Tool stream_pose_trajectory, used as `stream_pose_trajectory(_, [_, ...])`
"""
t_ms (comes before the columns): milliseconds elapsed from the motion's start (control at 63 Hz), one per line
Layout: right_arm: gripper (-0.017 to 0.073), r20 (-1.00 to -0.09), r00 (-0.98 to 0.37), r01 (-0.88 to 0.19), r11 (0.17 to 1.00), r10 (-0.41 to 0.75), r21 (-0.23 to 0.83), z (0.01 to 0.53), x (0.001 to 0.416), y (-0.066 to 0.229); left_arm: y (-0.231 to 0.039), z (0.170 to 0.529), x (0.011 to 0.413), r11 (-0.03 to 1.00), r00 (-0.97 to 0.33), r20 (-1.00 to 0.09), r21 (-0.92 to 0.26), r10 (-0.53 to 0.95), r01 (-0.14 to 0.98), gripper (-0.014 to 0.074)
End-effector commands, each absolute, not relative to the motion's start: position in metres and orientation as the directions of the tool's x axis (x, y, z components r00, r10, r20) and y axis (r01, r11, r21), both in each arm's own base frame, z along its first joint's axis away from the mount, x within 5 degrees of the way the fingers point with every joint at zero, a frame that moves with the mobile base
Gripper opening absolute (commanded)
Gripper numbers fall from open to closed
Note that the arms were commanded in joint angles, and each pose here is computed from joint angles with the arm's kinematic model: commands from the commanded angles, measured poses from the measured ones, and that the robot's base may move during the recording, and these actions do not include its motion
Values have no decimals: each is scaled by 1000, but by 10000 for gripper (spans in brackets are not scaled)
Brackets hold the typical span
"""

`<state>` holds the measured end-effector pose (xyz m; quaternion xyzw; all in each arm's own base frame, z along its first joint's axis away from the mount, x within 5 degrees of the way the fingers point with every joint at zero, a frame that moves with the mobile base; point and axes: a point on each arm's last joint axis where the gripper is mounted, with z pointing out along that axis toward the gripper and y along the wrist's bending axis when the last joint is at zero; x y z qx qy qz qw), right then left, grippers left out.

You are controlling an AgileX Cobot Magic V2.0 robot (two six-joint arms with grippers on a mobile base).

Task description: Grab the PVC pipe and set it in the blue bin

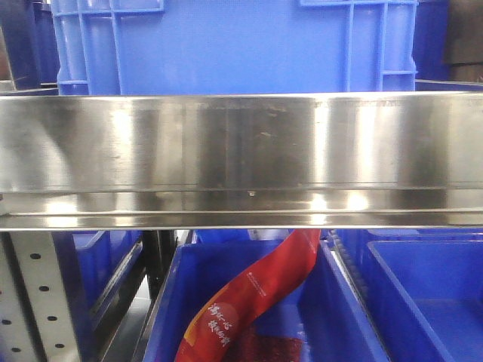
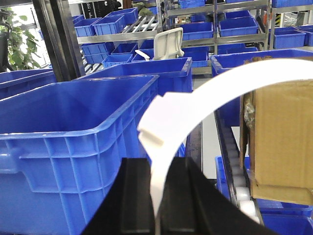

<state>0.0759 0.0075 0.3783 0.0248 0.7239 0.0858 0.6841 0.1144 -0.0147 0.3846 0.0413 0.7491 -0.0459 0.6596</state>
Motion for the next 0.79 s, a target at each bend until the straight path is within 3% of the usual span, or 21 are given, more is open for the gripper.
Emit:
stream_pose_trajectory(0, [-162,-988,-36,-83,985,149,151,380,75,7,-15,388,113,992,-91,-996,-14,-2,128,-111])
stream_pose_trajectory(254, [-162,-988,-36,-83,985,149,151,380,75,7,-15,389,113,992,-87,-996,-14,-3,128,-111])
stream_pose_trajectory(777, [-162,-960,219,-101,983,173,154,406,72,5,-15,388,113,992,-98,-995,-12,0,127,-111])
